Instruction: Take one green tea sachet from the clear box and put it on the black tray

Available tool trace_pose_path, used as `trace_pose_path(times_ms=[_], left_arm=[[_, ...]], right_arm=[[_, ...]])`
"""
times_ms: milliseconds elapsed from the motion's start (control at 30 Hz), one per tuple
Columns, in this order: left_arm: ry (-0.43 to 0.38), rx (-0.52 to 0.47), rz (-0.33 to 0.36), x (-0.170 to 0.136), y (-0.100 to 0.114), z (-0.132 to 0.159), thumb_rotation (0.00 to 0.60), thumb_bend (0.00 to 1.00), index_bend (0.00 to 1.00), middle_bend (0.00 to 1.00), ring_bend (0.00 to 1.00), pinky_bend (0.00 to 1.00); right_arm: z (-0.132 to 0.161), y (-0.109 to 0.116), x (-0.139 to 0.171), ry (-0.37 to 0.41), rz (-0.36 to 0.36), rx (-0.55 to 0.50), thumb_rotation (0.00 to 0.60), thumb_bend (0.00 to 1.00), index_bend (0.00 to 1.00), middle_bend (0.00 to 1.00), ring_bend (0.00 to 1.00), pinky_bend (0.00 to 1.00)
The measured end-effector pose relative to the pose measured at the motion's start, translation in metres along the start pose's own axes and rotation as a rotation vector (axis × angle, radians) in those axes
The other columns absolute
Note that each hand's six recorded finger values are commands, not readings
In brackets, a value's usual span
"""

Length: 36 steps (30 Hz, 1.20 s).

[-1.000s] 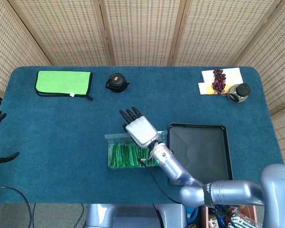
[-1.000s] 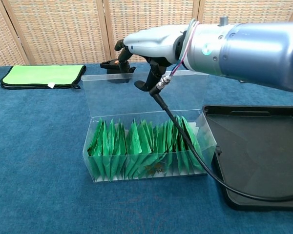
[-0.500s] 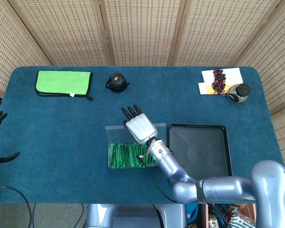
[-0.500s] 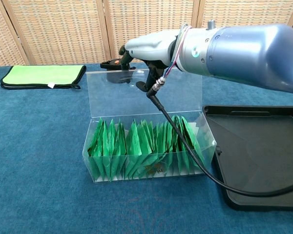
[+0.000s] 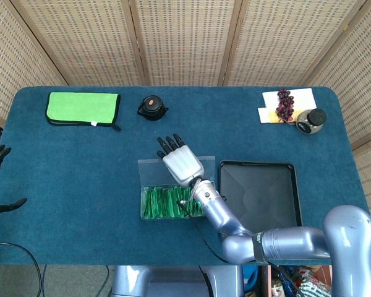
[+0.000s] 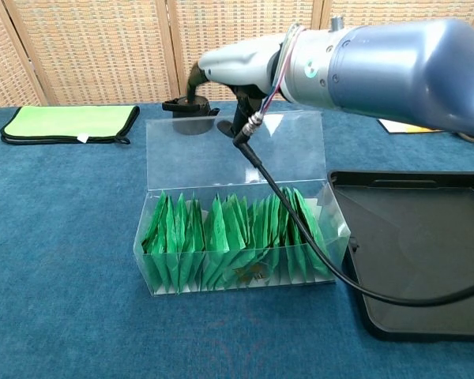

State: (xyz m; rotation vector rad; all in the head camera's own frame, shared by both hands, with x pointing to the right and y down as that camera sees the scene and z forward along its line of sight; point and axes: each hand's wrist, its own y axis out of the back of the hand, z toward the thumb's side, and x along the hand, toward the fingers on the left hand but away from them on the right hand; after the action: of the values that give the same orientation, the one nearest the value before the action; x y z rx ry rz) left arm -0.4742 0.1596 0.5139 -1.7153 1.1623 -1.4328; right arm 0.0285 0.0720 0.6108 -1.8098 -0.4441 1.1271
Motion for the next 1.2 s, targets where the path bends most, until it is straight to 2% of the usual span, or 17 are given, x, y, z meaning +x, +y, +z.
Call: trace_pose_path(times_ms=[200,267,367,500,700,867,1200], left_arm=[[-0.01,0.007,-0.003,-0.001,-0.001,0.003,0.6,0.09,0.0,0.0,0.0,0.0],[-0.015,0.012,-0.005,-0.002,-0.002,0.004,0.6,0.09,0.0,0.0,0.0,0.0],[-0.023,0.017,-0.01,-0.003,-0.003,0.006,0.6,0.09,0.0,0.0,0.0,0.0],[-0.027,0.023,-0.012,-0.003,-0.004,0.007,0.6,0.09,0.0,0.0,0.0,0.0],[-0.031,0.027,-0.013,-0.004,-0.005,0.009,0.6,0.09,0.0,0.0,0.0,0.0],[-0.032,0.034,-0.011,-0.005,-0.006,0.011,0.6,0.09,0.0,0.0,0.0,0.0],[-0.023,0.035,-0.015,-0.003,-0.007,0.009,0.6,0.09,0.0,0.0,0.0,0.0]], right_arm=[[0.0,0.025,0.008,0.042,-0.145,0.01,0.6,0.51,0.04,0.0,0.0,0.0],[-0.001,0.032,0.016,0.067,-0.182,0.014,0.6,0.4,0.04,0.0,0.0,0.0],[-0.007,0.034,0.031,0.107,-0.191,0.042,0.6,0.25,0.07,0.0,0.0,0.0],[-0.012,0.031,0.049,0.164,-0.19,0.098,0.6,0.15,0.19,0.0,0.0,0.0],[-0.014,0.02,0.073,0.258,-0.193,0.175,0.6,0.18,0.33,0.03,0.0,0.0],[-0.01,-0.002,0.09,0.345,-0.161,0.216,0.6,0.25,0.37,0.05,0.0,0.0],[0.0,-0.027,0.073,0.369,-0.139,0.258,0.6,0.31,0.42,0.07,0.0,0.0]])
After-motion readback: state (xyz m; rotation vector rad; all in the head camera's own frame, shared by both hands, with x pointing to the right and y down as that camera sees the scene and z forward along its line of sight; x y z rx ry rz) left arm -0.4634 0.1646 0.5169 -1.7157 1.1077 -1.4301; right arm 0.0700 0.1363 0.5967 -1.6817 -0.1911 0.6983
